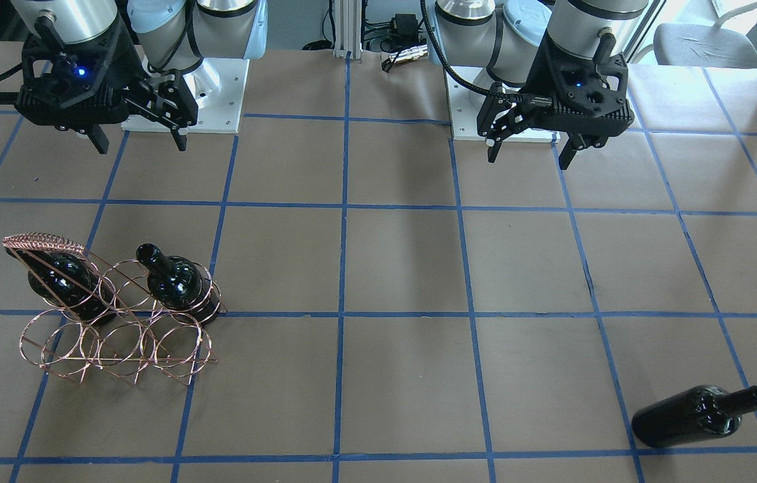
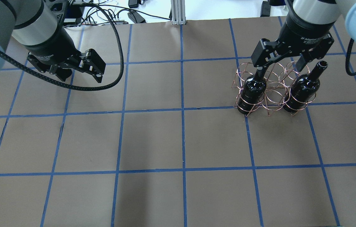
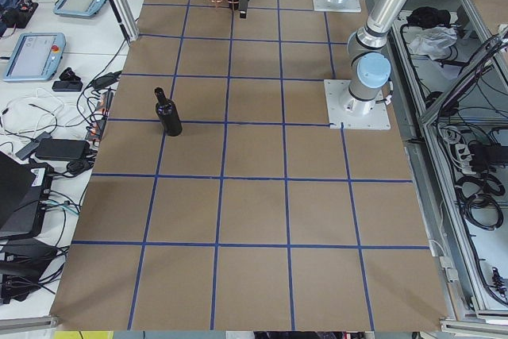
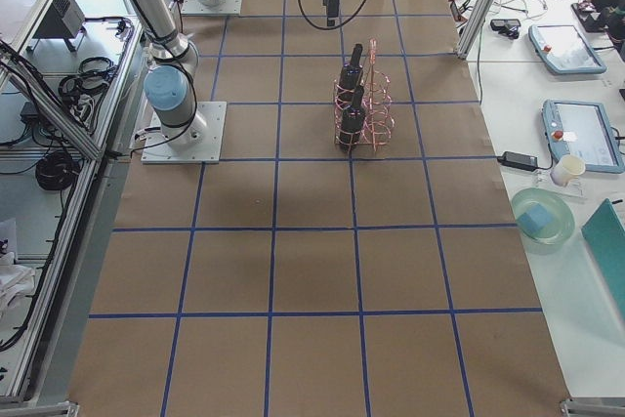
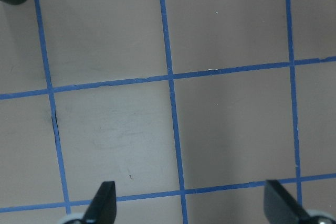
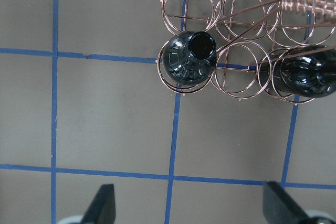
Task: Place wine into wine basket
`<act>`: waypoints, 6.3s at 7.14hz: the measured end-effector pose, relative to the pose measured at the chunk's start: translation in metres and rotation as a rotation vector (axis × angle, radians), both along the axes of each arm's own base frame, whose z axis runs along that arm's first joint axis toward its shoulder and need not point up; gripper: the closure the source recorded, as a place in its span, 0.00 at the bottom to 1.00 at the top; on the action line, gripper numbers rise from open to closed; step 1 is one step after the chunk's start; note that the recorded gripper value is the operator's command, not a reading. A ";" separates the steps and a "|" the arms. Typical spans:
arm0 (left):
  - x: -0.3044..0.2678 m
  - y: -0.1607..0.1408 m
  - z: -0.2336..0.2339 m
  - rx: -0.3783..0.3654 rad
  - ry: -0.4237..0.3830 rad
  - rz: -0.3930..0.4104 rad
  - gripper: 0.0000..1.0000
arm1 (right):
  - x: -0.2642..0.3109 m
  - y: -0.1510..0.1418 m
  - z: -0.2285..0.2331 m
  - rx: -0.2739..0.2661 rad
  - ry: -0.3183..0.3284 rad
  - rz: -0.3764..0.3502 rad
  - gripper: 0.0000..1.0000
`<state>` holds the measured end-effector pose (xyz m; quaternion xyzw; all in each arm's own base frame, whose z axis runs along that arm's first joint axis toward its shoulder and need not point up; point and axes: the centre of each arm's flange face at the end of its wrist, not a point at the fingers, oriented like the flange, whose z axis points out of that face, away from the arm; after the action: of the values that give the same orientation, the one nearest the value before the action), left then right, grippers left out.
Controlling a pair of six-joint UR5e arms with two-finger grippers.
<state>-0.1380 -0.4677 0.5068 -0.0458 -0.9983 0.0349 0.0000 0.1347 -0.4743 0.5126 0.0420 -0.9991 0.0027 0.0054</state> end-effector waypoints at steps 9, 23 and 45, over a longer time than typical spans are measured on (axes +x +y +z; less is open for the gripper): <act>0.083 -0.042 -0.001 -0.014 -0.004 -0.026 0.00 | 0.000 0.000 0.000 0.000 -0.002 0.000 0.00; 0.296 -0.248 -0.111 -0.037 0.000 -0.034 0.00 | 0.000 0.000 -0.001 0.003 -0.002 0.000 0.00; -0.065 -0.100 -0.070 -0.026 0.050 0.059 1.00 | 0.000 0.001 0.001 0.000 0.002 0.003 0.00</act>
<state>-0.2030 -0.5680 0.4367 -0.0157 -0.9984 0.0489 0.0233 0.1348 -0.4730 0.5131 0.0433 -0.9990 0.0029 0.0064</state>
